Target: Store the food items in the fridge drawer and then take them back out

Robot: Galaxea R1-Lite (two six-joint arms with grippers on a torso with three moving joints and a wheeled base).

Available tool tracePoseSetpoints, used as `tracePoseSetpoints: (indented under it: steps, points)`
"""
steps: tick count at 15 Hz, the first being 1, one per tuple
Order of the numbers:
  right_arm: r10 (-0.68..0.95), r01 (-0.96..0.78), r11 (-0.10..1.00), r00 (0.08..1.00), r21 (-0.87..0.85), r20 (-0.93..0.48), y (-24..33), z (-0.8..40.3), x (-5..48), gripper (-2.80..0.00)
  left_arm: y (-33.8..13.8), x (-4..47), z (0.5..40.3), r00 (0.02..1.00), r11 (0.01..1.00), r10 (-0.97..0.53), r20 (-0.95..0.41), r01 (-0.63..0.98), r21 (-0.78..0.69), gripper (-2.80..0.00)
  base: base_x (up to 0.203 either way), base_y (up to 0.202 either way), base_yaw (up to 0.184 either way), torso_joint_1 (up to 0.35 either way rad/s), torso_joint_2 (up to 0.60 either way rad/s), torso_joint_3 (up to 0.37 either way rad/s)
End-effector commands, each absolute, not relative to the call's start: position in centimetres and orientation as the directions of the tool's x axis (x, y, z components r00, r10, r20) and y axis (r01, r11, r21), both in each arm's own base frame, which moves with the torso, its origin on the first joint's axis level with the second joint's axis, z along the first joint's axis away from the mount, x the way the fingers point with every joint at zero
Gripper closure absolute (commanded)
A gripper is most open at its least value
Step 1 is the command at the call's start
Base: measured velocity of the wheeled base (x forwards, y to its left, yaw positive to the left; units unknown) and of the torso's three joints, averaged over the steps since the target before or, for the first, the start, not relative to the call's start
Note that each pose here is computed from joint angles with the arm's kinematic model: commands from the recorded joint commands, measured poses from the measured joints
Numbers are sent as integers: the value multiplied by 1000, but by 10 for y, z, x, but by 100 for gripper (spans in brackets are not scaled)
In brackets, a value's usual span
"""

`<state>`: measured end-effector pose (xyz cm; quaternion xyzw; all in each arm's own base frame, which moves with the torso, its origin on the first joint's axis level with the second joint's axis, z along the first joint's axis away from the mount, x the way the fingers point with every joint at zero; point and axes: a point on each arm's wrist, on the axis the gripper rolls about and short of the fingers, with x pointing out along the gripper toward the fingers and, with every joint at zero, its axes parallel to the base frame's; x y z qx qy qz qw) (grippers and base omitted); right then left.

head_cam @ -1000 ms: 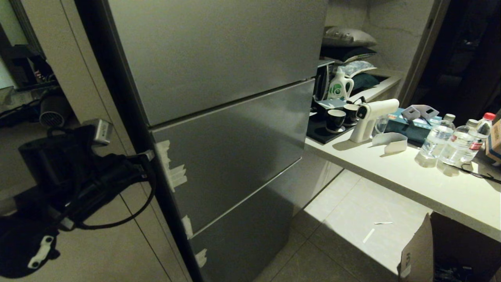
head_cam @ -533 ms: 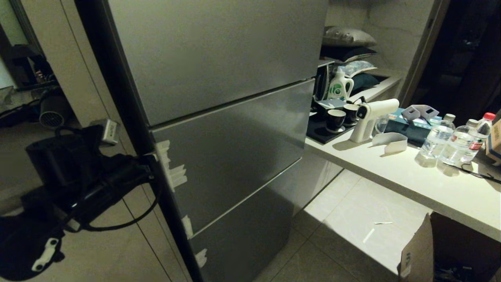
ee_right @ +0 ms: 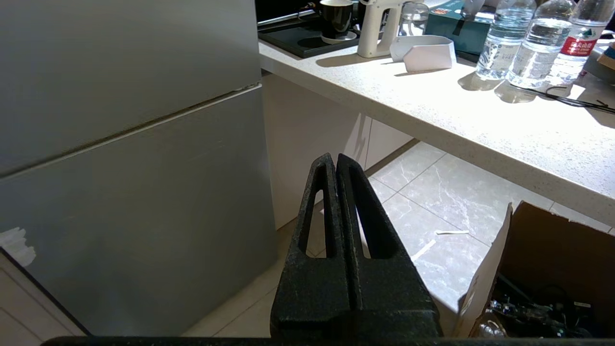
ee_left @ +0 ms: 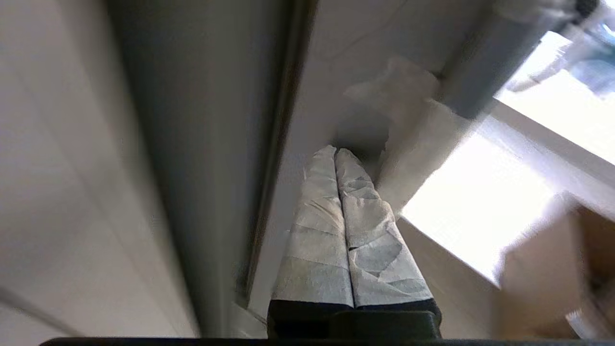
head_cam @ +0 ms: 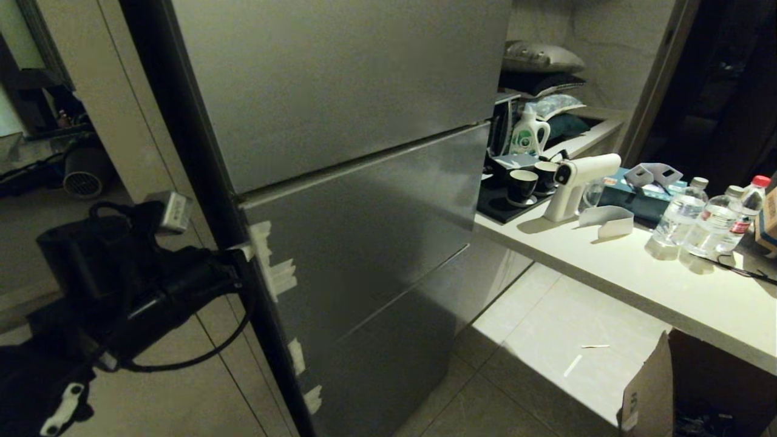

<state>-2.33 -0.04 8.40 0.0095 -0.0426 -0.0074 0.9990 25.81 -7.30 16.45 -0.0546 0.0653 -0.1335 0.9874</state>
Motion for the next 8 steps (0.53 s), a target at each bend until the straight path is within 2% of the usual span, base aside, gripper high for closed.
tracePoseSetpoints:
  steps: [1,8]
  points:
    - [-15,14,1000,998,19,54,0,75,-21,0,-74,255,168,954,954,-284,-95,271,-126,0,0,0,0,0,0,0]
    - [-14,13,1000,998,18,55,0,76,-21,0,-93,244,170,929,930,-358,-89,346,-127,0,0,0,0,0,0,0]
